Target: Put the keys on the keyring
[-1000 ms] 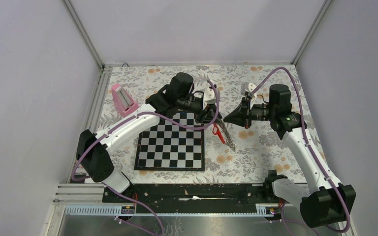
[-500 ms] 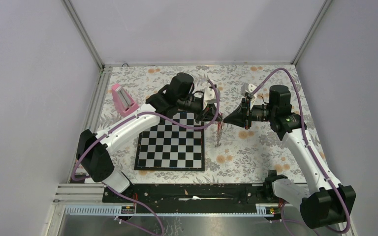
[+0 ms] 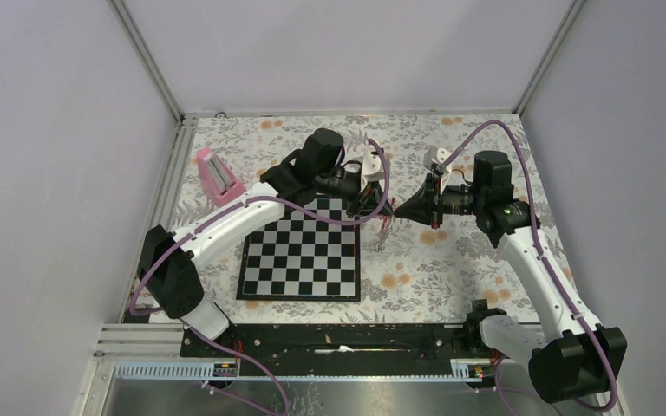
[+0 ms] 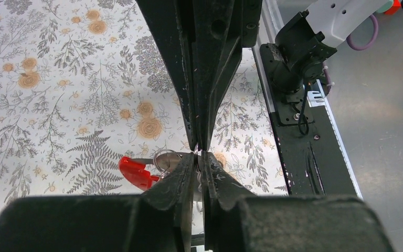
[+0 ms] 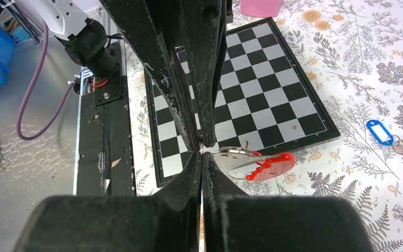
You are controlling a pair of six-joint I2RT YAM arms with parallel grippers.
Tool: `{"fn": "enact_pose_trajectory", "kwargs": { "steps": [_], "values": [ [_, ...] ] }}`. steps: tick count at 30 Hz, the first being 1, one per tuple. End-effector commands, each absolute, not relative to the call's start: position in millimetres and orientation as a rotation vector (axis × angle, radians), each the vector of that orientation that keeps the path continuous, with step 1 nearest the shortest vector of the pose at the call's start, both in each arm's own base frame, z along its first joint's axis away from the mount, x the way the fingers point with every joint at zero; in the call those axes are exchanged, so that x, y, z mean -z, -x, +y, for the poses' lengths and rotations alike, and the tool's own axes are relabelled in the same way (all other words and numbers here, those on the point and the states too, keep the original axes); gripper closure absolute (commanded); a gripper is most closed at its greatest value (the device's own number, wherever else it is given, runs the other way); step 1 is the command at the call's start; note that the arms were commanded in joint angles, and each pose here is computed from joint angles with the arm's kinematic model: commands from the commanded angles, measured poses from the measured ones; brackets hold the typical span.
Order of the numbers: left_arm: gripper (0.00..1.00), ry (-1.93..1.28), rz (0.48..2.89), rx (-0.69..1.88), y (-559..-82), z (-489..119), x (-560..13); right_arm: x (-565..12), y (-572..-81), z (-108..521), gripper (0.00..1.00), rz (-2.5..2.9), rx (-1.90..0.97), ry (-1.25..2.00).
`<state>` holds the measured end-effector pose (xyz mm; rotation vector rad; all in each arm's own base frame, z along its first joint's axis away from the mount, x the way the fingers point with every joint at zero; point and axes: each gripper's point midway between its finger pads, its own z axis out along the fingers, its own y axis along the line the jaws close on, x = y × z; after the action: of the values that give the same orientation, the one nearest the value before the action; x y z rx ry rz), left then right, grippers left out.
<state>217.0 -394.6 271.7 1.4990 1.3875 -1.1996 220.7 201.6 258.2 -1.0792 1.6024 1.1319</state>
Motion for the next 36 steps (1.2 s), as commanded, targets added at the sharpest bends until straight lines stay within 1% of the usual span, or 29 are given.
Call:
{"fn": "enact_pose_trajectory", "kwargs": {
  "steps": [1, 4, 6, 9, 12, 17, 18, 21, 22, 23, 25, 26, 27, 29, 36],
  "values": [
    [0.86, -1.516, 1.291, 1.239, -209.4, -403.1, -285.0, -271.7, -218.3, 204.2, 1.0, 1.528, -1.114, 1.108],
    [0.81, -1.522, 1.288, 1.243, -206.9, -401.3, -282.1, -270.7, -217.7, 203.7, 1.0, 1.525, -1.107, 1.114],
    [0.81, -1.526, 1.285, 1.243, -205.7, -400.2, -280.0, -270.6, -217.4, 203.3, 1.0, 1.522, -1.102, 1.118],
    [0.86, -1.529, 1.283, 1.246, -204.2, -399.1, -278.9, -270.6, -217.2, 203.4, 1.0, 1.52, -1.101, 1.12],
    [0.99, -1.532, 1.281, 1.25, -203.3, -399.2, -278.5, -270.8, -217.2, 203.4, 1.0, 1.521, -1.102, 1.119],
    [1.0, -1.534, 1.271, 1.259, -201.8, -399.2, -280.3, -269.0, -218.3, 202.6, 0.99, 1.531, -1.095, 1.112],
    [1.0, -1.533, 1.266, 1.259, -201.1, -398.7, -282.1, -268.6, -218.8, 202.2, 0.94, 1.537, -1.091, 1.107],
    [1.0, -1.519, 1.257, 1.26, -201.6, -394.1, -287.7, -270.5, -220.2, 200.1, 0.68, 1.558, -1.069, 1.087],
    [1.0, -1.499, 1.269, 1.283, -200.4, -391.1, -289.4, -272.5, -221.6, 199.1, 0.61, 1.569, -1.055, 1.075],
    [1.0, -1.473, 1.266, 1.306, -200.3, -387.8, -294.9, -274.9, -222.9, 197.9, 0.56, 1.58, -1.042, 1.065],
    [1.0, -1.404, 1.263, 1.369, -201.4, -379.9, -305.5, -283.9, -224.3, 196.2, 0.41, 1.59, -1.019, 1.052],
    [1.0, -1.376, 1.244, 1.404, -199.9, -376.2, -312.5, -289.1, -223.9, 195.8, 0.36, 1.589, -1.015, 1.049],
    [1.0, -1.346, 1.248, 1.451, -196.7, -372.6, -317.1, -294.3, -222.3, 195.6, 0.33, 1.585, -1.016, 1.049],
    [1.0, -1.302, 1.24, 1.527, -190.6, -366.4, -324.6, -304.5, -219.6, 196.0, 0.3, 1.58, -1.025, 1.044],
    [1.0, -1.19, 1.166, 1.67, -176.4, -354.1, -342.4, -318.2, -210.1, 196.6, 0.27, 1.578, -1.058, 1.042]
  ]
}}
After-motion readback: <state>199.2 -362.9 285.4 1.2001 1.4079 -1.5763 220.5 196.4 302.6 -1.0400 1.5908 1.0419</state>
